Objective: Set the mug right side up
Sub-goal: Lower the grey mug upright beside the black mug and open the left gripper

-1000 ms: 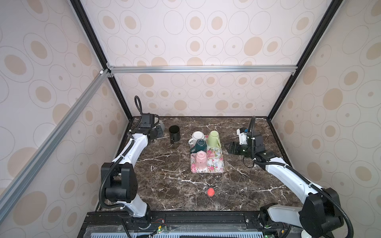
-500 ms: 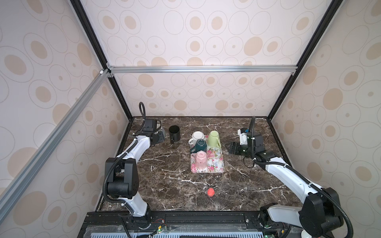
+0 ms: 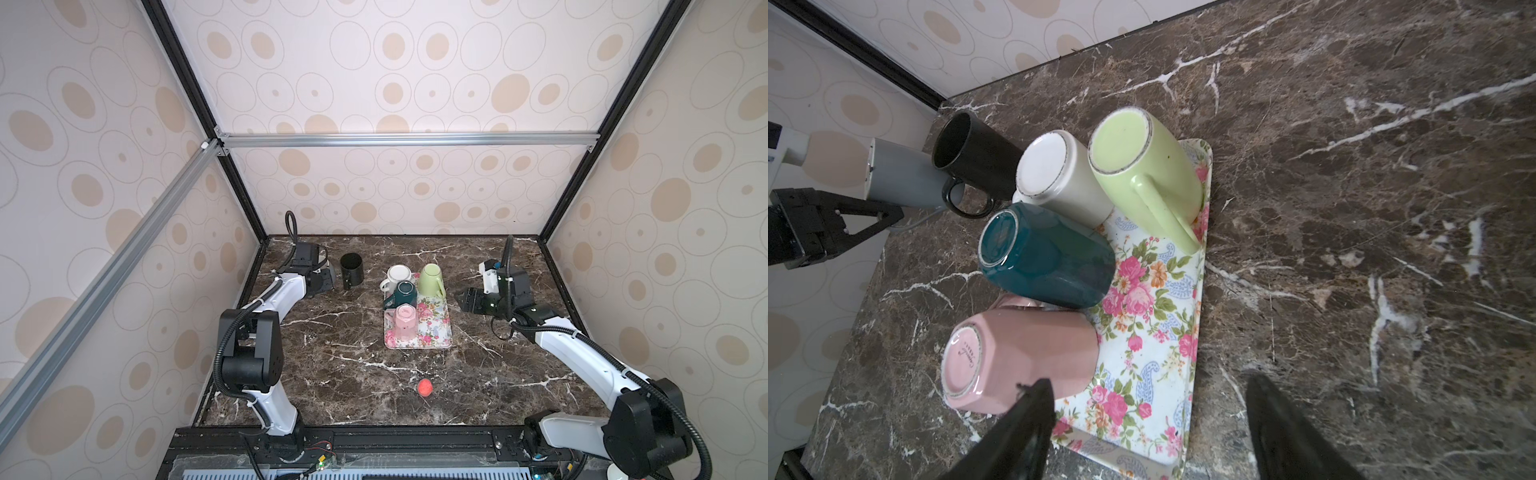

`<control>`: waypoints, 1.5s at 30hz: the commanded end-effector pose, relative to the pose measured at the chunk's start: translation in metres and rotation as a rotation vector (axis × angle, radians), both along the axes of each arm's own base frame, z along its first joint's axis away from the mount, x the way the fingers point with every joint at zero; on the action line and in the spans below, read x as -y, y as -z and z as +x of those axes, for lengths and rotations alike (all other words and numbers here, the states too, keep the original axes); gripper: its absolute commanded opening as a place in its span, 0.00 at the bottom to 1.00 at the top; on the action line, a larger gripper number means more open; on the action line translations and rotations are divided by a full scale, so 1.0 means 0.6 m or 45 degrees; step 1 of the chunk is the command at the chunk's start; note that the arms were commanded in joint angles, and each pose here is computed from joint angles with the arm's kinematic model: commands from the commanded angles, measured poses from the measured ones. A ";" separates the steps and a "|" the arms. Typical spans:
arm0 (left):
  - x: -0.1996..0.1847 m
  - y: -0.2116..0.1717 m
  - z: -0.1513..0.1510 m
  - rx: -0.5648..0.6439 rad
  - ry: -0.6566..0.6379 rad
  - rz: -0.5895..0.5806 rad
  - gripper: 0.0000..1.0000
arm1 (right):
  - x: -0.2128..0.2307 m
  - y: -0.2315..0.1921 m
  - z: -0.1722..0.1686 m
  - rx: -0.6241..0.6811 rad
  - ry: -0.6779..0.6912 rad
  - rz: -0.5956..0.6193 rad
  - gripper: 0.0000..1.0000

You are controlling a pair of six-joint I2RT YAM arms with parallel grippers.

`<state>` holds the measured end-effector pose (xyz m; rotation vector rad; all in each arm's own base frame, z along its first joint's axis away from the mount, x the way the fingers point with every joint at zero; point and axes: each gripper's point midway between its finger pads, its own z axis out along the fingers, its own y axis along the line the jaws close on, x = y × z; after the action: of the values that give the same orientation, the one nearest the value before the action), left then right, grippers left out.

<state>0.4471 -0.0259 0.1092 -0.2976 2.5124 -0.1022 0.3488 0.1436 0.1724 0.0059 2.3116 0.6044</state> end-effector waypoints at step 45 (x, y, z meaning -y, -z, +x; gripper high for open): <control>0.032 -0.071 0.000 0.103 0.134 0.204 0.82 | 0.000 0.062 0.014 -0.137 0.018 -0.026 0.75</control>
<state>0.4574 -0.0484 0.1317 -0.1409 2.4637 0.0066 0.3517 0.1474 0.1386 0.0369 2.4119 0.6141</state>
